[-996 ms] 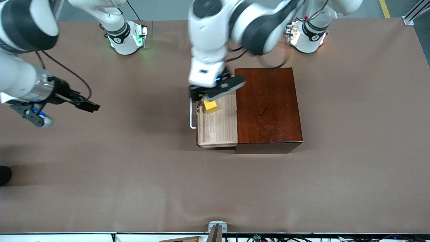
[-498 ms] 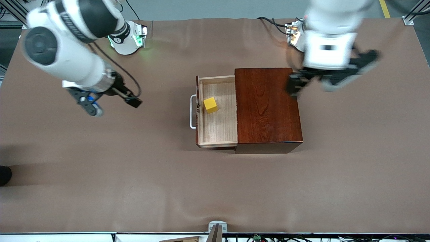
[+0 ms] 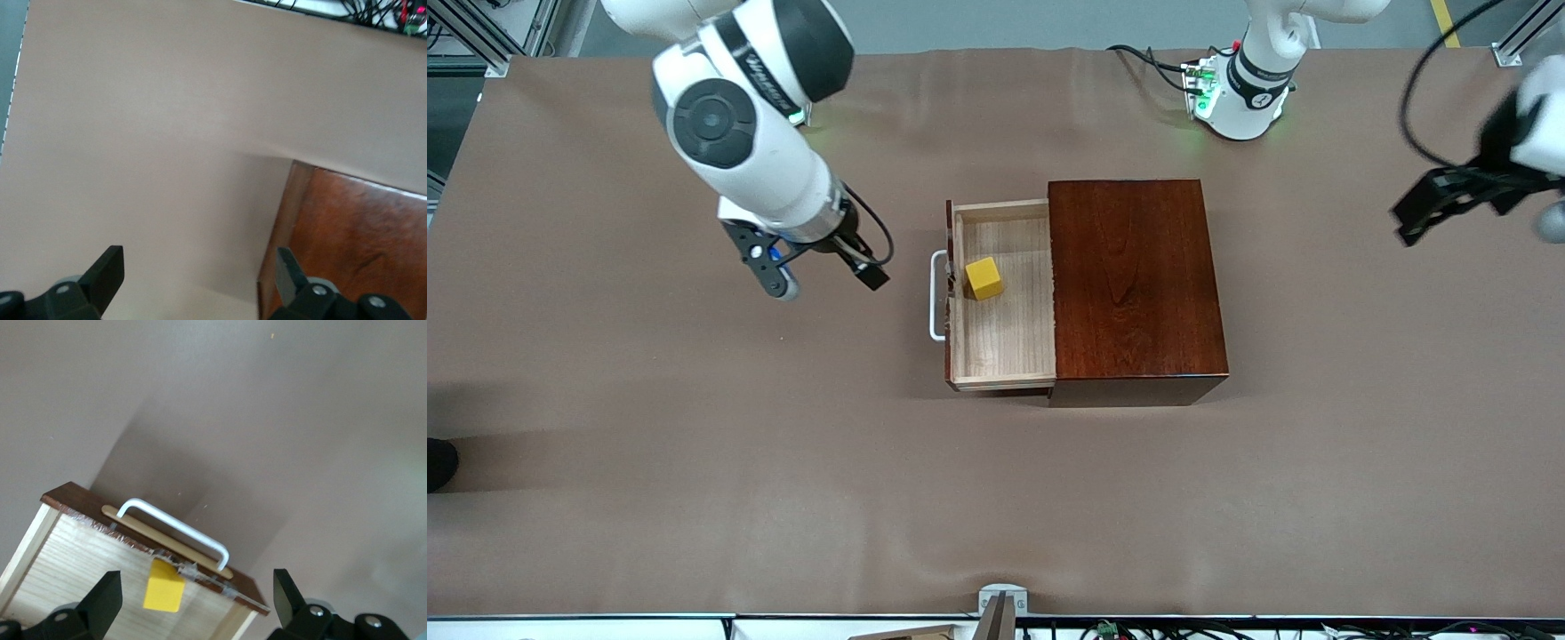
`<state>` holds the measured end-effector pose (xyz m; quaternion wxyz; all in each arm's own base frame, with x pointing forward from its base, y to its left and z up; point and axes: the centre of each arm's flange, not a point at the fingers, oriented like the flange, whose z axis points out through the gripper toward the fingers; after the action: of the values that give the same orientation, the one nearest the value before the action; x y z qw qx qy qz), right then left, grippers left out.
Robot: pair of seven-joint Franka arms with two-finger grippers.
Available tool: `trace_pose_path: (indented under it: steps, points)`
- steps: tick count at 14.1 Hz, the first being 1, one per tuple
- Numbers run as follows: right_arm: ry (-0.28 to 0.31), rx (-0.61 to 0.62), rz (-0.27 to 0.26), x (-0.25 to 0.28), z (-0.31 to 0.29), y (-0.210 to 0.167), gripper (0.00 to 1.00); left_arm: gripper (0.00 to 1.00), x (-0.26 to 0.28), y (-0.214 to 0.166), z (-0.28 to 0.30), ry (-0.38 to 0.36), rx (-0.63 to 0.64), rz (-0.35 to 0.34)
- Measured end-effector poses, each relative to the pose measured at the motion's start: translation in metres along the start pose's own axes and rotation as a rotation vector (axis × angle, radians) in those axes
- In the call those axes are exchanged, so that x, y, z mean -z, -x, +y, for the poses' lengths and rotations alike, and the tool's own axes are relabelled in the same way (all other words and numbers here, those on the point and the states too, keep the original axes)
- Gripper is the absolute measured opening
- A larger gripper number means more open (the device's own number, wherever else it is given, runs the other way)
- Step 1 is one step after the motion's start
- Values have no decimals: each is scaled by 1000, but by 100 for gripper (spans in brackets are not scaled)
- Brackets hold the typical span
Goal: Open drawer, take yellow block, close drawer
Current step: 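Lower the right gripper into the drawer and grasp the yellow cube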
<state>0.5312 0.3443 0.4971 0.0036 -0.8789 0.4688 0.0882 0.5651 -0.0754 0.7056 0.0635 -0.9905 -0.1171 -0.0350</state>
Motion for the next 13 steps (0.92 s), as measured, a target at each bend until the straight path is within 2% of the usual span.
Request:
trace_pose_path:
  steps: [4,7,10,13]
  points:
    - [-26,-109,3,-45,-23,64,100,100,-18,-8,-78,32,-138,-57]
    - [-40,-186,2,-83,-36,102,100,100,-23,3,-96,43,-198,-79]
    - [-57,-220,3,-110,-45,120,100,100,-21,20,-91,48,-220,-86]
    - [-73,-230,24,-129,-53,119,100,100,-17,37,-97,52,-220,-79]
